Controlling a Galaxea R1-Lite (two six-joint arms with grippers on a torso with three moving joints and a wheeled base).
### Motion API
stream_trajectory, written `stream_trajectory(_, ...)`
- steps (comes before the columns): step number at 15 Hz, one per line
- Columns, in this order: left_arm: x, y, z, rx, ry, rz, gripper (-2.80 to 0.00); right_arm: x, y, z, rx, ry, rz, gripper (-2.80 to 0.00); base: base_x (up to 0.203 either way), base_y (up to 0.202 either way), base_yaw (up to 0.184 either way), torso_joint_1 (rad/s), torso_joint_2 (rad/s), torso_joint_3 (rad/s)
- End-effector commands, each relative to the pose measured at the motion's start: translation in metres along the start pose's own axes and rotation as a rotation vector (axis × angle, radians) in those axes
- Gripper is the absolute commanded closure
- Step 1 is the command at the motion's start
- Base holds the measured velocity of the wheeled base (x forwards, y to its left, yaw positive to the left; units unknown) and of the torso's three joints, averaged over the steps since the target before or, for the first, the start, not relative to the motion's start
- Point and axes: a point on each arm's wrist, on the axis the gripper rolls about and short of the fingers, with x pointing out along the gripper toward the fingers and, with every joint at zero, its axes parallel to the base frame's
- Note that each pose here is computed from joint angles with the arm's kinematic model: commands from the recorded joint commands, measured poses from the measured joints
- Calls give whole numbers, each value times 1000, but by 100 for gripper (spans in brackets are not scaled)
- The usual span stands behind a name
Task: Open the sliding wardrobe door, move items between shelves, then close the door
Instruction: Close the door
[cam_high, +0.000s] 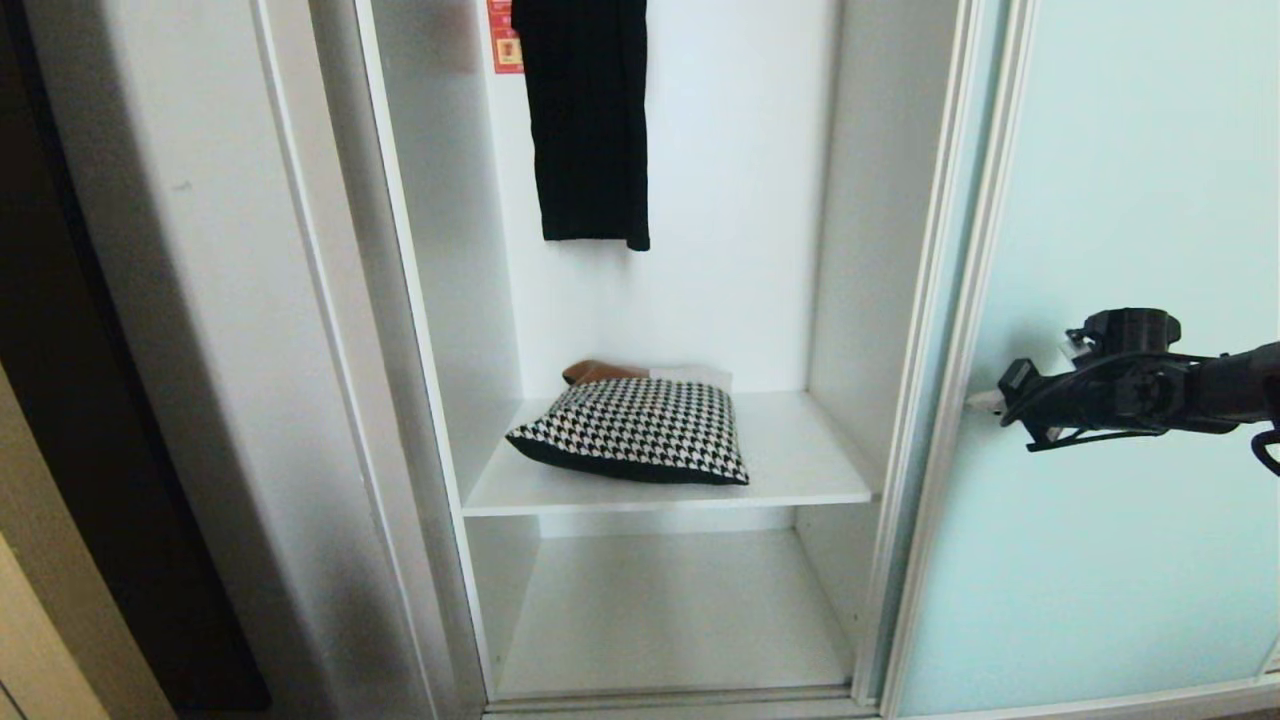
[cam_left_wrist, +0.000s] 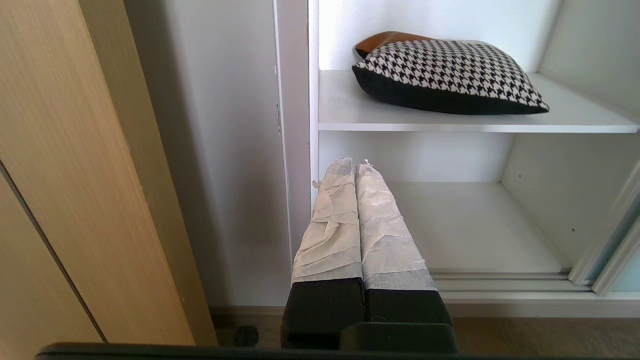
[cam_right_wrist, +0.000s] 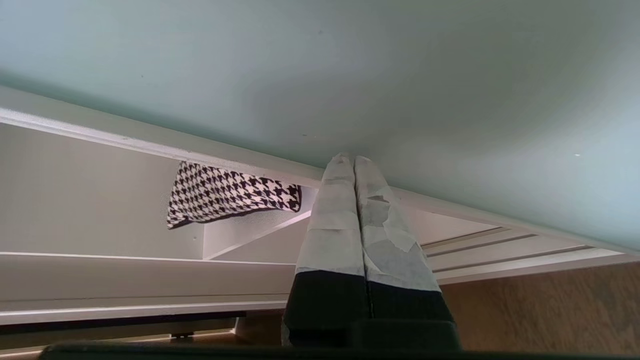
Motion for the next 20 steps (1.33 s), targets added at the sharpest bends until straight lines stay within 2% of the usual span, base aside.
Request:
stream_trajectory(1, 0, 0, 0, -1, 1, 1, 0, 4, -2, -1, 2, -2, -3, 0, 0, 0, 0, 0, 0, 0)
stream_trajectory(12, 0, 0, 0, -1, 1, 1, 0, 10, 25, -21, -23, 52, 23, 0, 0, 0, 0, 0, 0, 0)
stream_trajectory(17, 0, 0, 0, -1, 1, 0, 0, 26, 46, -50, -52, 109, 22, 0, 0, 0, 0, 0, 0, 0)
stream_trajectory(20, 0, 0, 0, -1, 1, 1, 0, 36, 72, -79, -96, 160, 47, 0, 0, 0, 0, 0, 0, 0)
